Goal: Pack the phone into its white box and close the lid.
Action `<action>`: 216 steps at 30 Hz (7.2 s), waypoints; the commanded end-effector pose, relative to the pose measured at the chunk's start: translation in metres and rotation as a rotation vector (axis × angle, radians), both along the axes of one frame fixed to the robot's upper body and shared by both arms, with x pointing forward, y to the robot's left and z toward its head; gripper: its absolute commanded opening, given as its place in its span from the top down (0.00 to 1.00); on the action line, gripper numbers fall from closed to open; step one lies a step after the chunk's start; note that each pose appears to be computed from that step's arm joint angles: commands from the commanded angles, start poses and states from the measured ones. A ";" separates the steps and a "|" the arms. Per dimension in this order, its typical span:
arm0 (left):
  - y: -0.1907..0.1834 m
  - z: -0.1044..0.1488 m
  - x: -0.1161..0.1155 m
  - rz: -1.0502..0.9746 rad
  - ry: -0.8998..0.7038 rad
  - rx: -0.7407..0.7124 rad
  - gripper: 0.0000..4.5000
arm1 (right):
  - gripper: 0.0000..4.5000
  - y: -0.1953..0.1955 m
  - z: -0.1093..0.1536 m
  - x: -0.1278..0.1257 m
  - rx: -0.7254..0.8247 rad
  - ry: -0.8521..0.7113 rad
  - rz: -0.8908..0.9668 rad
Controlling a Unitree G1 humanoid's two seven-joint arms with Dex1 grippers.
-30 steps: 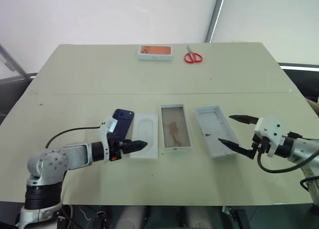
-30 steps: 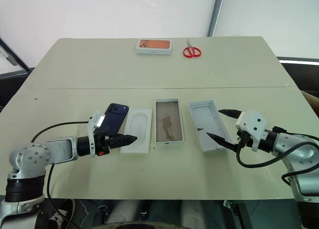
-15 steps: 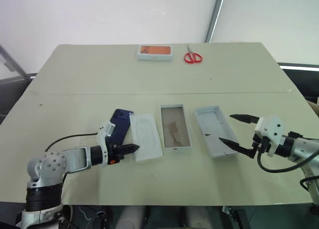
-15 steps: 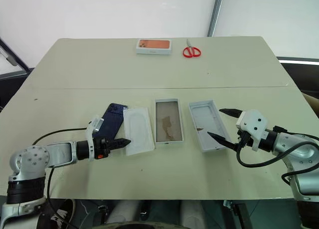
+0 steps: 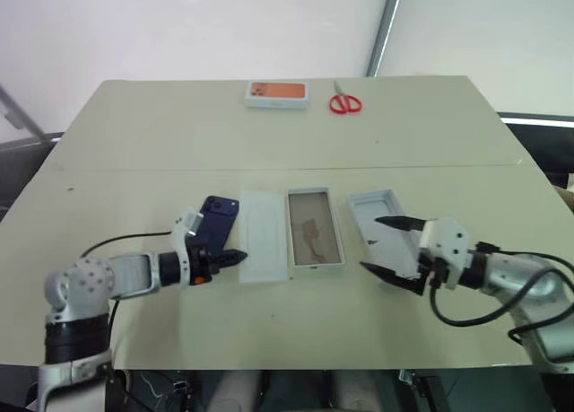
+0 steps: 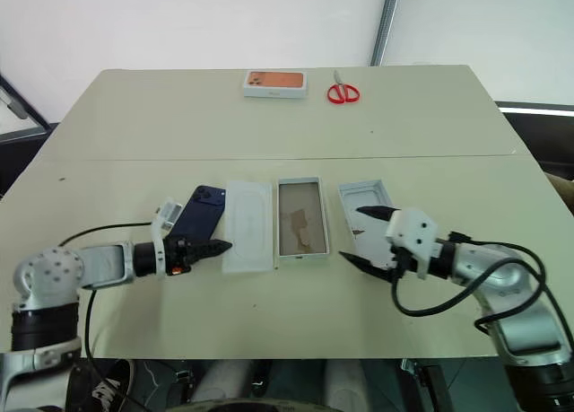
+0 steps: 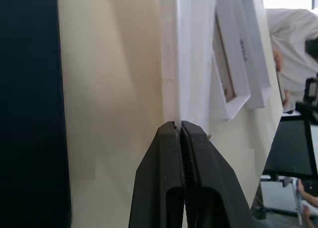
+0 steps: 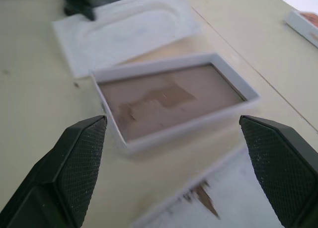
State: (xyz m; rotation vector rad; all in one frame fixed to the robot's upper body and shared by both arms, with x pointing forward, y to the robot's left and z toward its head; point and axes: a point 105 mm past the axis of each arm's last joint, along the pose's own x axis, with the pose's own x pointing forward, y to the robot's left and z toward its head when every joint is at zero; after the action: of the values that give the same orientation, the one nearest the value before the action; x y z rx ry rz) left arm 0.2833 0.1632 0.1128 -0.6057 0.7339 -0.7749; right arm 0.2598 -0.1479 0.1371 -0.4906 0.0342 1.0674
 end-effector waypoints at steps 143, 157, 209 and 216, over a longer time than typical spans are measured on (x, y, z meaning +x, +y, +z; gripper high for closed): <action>0.102 0.003 0.033 0.151 -0.312 0.313 0.00 | 0.93 0.172 0.021 0.056 -0.028 -0.112 0.111; 0.080 -0.042 0.020 -0.047 -0.039 0.288 0.00 | 0.93 0.204 -0.038 0.062 -0.326 -0.037 0.176; 0.015 -0.041 0.011 -0.055 0.150 -0.066 0.99 | 0.94 0.194 -0.032 0.074 -0.280 -0.038 0.103; 0.023 0.002 0.030 0.048 0.015 -0.271 1.00 | 0.88 0.196 0.029 0.062 0.163 0.156 0.161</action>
State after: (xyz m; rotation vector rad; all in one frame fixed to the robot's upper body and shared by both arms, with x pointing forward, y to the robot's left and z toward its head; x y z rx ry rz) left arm 0.3059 0.1831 0.0877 -0.8672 0.7575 -0.7882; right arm 0.3278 0.0448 0.1326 -0.3658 0.1429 1.2156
